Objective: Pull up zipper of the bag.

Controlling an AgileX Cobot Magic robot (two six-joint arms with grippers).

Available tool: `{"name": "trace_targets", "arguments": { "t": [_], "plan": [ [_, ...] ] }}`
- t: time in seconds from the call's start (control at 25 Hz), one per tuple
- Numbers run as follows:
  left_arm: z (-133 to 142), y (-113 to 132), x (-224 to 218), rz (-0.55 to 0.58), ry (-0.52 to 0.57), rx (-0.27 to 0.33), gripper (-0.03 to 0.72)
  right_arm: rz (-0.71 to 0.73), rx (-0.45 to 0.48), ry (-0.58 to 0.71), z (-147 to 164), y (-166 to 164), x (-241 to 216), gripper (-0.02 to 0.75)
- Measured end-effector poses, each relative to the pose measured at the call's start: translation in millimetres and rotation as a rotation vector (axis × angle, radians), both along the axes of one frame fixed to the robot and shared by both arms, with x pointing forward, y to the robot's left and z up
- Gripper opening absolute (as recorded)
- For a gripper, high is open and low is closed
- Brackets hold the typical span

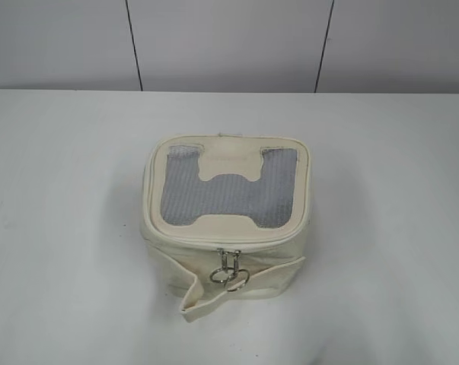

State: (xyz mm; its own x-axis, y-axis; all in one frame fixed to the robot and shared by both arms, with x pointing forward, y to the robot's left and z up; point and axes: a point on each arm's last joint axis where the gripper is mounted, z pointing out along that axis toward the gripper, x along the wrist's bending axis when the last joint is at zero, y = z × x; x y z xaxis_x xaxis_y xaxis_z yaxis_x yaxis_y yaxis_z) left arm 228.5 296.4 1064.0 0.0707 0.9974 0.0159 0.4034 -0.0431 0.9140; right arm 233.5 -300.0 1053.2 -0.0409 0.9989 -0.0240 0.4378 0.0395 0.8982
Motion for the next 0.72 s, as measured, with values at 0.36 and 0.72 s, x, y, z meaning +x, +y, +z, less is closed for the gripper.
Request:
{"name": "trace_targets", "arguments": {
  "t": [0.36, 0.72],
  "plan": [
    [0.1, 0.0, 0.1, 0.004, -0.001, 0.000, 0.337, -0.001, 0.000, -0.001, 0.0, 0.1, 0.2, 0.491],
    [0.1, -0.1, 0.1, 0.004, -0.001, -0.001, 0.322, -0.001, 0.000, -0.001, 0.0, 0.1, 0.2, 0.490]
  ]
}}
